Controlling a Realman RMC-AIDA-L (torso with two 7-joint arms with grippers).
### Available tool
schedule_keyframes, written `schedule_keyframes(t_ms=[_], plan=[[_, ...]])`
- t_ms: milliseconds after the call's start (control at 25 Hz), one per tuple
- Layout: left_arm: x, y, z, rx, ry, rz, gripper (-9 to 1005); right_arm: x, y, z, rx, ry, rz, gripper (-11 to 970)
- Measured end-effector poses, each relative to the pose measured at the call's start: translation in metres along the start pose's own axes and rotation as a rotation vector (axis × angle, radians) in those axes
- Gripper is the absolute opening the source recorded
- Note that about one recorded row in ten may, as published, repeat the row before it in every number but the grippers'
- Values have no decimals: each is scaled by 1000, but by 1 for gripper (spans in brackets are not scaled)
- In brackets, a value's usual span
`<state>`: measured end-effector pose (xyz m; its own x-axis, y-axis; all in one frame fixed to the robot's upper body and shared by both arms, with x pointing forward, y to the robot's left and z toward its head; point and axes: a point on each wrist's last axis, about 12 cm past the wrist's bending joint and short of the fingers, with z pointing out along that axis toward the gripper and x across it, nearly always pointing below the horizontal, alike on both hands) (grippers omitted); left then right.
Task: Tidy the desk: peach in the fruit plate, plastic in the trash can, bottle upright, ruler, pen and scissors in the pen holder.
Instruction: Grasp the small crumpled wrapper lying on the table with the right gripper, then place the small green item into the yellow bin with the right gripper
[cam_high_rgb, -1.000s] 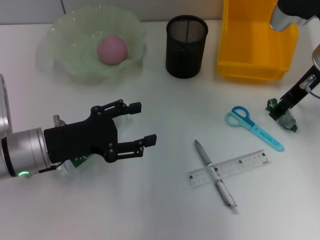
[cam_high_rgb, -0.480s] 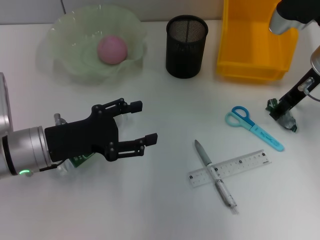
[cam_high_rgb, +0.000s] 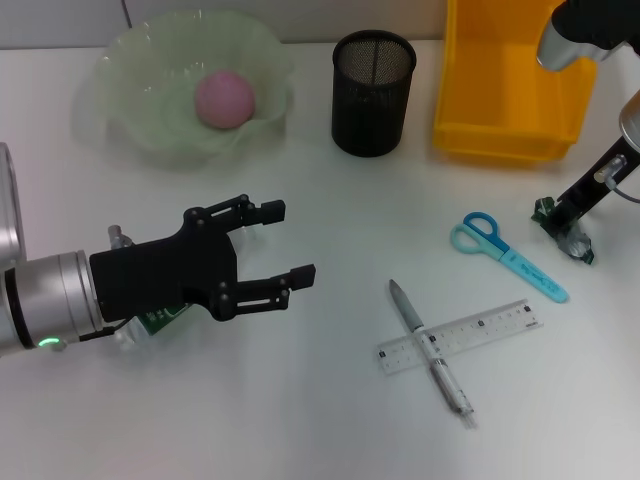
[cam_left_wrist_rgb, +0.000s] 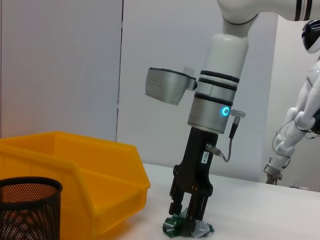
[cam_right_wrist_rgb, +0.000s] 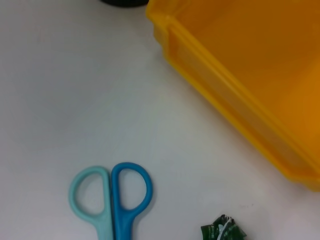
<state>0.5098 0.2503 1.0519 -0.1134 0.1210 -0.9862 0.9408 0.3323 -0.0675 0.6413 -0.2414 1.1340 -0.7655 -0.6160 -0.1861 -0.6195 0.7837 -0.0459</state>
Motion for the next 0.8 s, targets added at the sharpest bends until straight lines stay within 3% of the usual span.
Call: schedule_keyframes(t_ms=[800], plan=[[-1, 1, 0, -2, 2, 4, 832, 3, 3, 5, -7, 3, 0, 502]])
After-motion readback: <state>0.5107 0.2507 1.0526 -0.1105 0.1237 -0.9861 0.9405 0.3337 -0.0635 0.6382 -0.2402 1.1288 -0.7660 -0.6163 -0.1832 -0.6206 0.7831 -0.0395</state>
